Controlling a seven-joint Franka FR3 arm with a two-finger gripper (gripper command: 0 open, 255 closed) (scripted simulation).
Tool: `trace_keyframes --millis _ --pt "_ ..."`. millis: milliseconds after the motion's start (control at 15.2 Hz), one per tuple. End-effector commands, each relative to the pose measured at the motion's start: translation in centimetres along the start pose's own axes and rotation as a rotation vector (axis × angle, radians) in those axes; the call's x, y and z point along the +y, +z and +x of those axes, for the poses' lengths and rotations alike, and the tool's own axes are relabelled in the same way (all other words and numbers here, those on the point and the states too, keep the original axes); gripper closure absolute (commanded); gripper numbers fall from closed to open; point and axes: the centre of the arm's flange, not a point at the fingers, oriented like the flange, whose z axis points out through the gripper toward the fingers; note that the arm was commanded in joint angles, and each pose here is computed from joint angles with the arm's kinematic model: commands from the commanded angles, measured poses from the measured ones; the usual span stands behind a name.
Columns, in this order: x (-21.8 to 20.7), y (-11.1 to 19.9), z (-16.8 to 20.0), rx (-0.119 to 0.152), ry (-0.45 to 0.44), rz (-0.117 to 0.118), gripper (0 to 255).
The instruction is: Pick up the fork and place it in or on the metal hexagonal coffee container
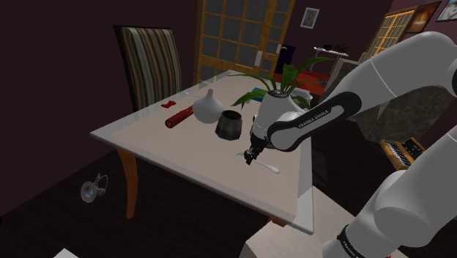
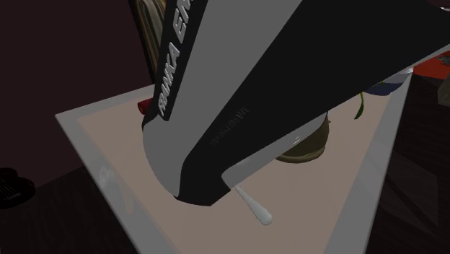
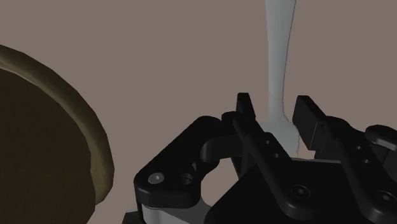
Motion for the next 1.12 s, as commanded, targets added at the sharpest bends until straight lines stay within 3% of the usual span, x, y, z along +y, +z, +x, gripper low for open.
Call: trace_keyframes --millis 0,462,1056 --pt "0.0 0.0 0.0 -0.001 0.0 0.0 255" --pt "0.0 0.0 0.0 0.0 0.0 0.0 255" --pt "0.4 -4.7 0.5 0.0 0.0 0.0 255"
